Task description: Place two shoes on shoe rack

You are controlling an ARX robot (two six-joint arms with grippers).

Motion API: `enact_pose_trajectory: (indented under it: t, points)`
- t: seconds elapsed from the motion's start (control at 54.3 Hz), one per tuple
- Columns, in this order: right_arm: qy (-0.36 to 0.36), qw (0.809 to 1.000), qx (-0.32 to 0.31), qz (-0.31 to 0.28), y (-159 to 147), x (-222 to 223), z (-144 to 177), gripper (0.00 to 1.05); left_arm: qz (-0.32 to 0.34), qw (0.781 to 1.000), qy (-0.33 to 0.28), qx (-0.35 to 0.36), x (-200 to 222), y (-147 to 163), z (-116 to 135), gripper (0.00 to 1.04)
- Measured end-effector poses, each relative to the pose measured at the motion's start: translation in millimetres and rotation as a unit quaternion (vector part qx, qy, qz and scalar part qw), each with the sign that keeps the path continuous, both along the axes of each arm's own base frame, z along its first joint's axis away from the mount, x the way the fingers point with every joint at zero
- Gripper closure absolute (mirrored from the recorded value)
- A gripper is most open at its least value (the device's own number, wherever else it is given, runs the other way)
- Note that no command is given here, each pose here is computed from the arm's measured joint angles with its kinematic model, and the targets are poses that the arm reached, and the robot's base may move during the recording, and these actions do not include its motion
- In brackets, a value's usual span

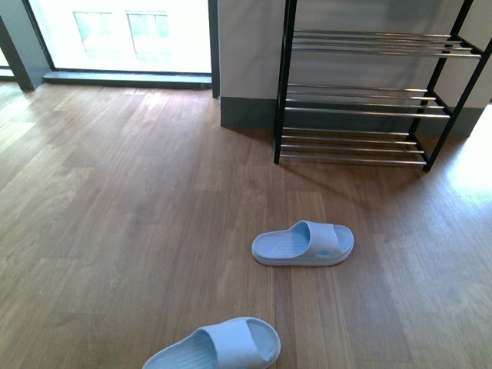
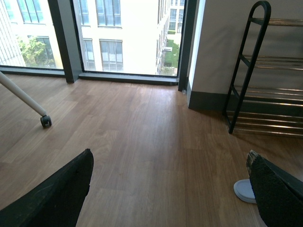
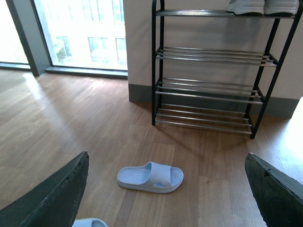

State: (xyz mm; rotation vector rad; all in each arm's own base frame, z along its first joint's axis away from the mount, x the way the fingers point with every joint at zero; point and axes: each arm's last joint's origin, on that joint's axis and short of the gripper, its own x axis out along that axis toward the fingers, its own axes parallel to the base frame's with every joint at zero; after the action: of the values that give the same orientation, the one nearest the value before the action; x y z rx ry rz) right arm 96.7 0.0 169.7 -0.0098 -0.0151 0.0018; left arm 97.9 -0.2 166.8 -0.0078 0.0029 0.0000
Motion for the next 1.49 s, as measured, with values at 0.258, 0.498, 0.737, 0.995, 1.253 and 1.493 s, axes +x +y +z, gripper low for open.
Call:
enact_pose_trajectory:
  t: [0.258, 0.498, 0.737, 0.995, 1.253, 1.493]
  points:
    - [0.0, 1.0, 0.0, 0.0, 0.0, 0.0, 0.0, 0.09, 0.0, 1.0, 0.0, 0.0, 0.0, 0.0, 0.0, 0.09]
    - [0.0, 1.0, 0.0, 0.0, 0.0, 0.0, 0.0, 0.09, 0.0, 1.0, 0.0, 0.0, 0.0, 0.0, 0.0, 0.09]
    - [0.0, 1.0, 0.0, -0.002, -0.1, 0.0, 0.0, 0.09, 0.0, 1.0, 0.0, 0.0, 0.0, 0.0, 0.0, 0.09]
    - [0.001, 1.0, 0.001, -0.001, 0.0, 0.1, -0.1, 0.09, -0.001, 1.0, 0.0, 0.0, 0.0, -0.1, 0.1, 0.09]
    - [0.0, 1.0, 0.001, 0.0, 0.1, 0.0, 0.0, 0.09, 0.0, 1.0, 0.0, 0.0, 0.0, 0.0, 0.1, 0.09]
    - [0.0, 1.0, 0.001, -0.001, 0.0, 0.0, -0.1, 0.09, -0.001, 1.0, 0.0, 0.0, 0.0, 0.0, 0.1, 0.09]
